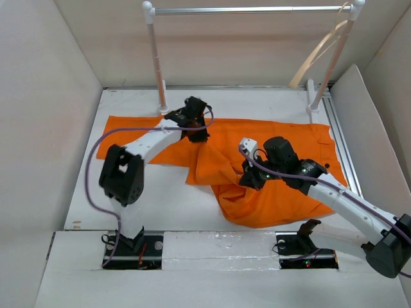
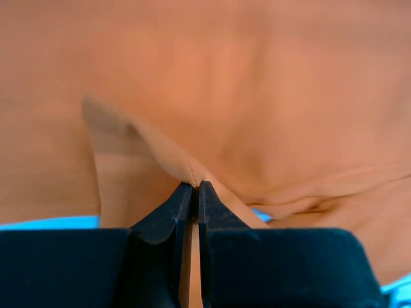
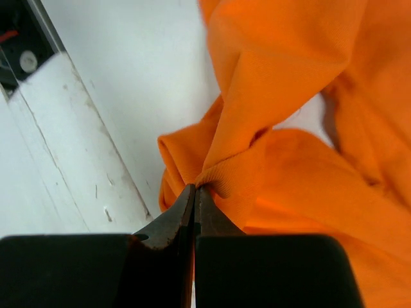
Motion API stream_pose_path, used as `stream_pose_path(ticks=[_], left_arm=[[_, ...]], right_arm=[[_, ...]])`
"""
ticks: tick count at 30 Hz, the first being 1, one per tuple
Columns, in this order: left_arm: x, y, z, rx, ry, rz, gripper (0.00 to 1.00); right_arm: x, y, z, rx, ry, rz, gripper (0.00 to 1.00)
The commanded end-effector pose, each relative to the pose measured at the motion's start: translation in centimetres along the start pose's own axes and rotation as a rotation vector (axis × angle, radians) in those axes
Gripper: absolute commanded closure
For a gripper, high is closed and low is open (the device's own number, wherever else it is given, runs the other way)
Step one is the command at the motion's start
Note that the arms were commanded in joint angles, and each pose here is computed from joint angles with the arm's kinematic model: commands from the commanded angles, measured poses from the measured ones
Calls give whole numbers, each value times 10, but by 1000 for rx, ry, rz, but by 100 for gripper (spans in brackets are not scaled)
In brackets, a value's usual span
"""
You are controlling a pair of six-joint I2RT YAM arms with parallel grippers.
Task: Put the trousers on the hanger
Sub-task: Flatten out the trousers at the center of the board.
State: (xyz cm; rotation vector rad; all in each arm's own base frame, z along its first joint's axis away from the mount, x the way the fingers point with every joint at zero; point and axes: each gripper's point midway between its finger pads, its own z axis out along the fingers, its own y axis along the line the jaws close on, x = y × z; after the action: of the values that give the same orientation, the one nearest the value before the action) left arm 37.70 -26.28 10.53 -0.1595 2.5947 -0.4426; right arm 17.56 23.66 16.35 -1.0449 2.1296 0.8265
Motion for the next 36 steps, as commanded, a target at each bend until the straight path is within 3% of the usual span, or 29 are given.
stream_pose_path(ticks=[1,3,4,6,7,9,11,12,17,30,32,36], left_arm=[[-101,-25,-166,145,-415,-108,100],[-102,-4,-198,109,-487,-151,100],[-103,6,-236,119,-575,-189,100],[-77,40,-233,38,-564,-254,100],[-67,55,-257,46,-617,-306,100],[-15,92,-227,-27,-532,-443,100],[22,121,-232,-32,-532,-619,100],[52,142,-208,-89,-482,-658,100],[107,173,-193,-63,-448,-841,100],[85,180,-184,-194,-492,-784,100],[58,162,-199,-109,-553,-761,100],[-14,144,-261,-109,-768,-690,100]], right_arm=[[-73,13,-29,-3,-197,-120,100],[-92,18,-35,-15,-256,-141,100],[-97,24,-34,-49,-275,-131,100],[-99,27,-23,-95,-289,-123,100],[-93,34,-14,-134,-264,-117,100],[-70,32,18,-185,-168,-87,100],[-45,32,50,-218,-62,-63,100],[-35,27,59,-214,-25,-56,100],[-22,10,96,-158,33,-45,100],[-77,-31,118,-5,37,-88,100],[-107,-37,107,20,-13,-111,100],[-152,-48,78,54,-97,-146,100]])
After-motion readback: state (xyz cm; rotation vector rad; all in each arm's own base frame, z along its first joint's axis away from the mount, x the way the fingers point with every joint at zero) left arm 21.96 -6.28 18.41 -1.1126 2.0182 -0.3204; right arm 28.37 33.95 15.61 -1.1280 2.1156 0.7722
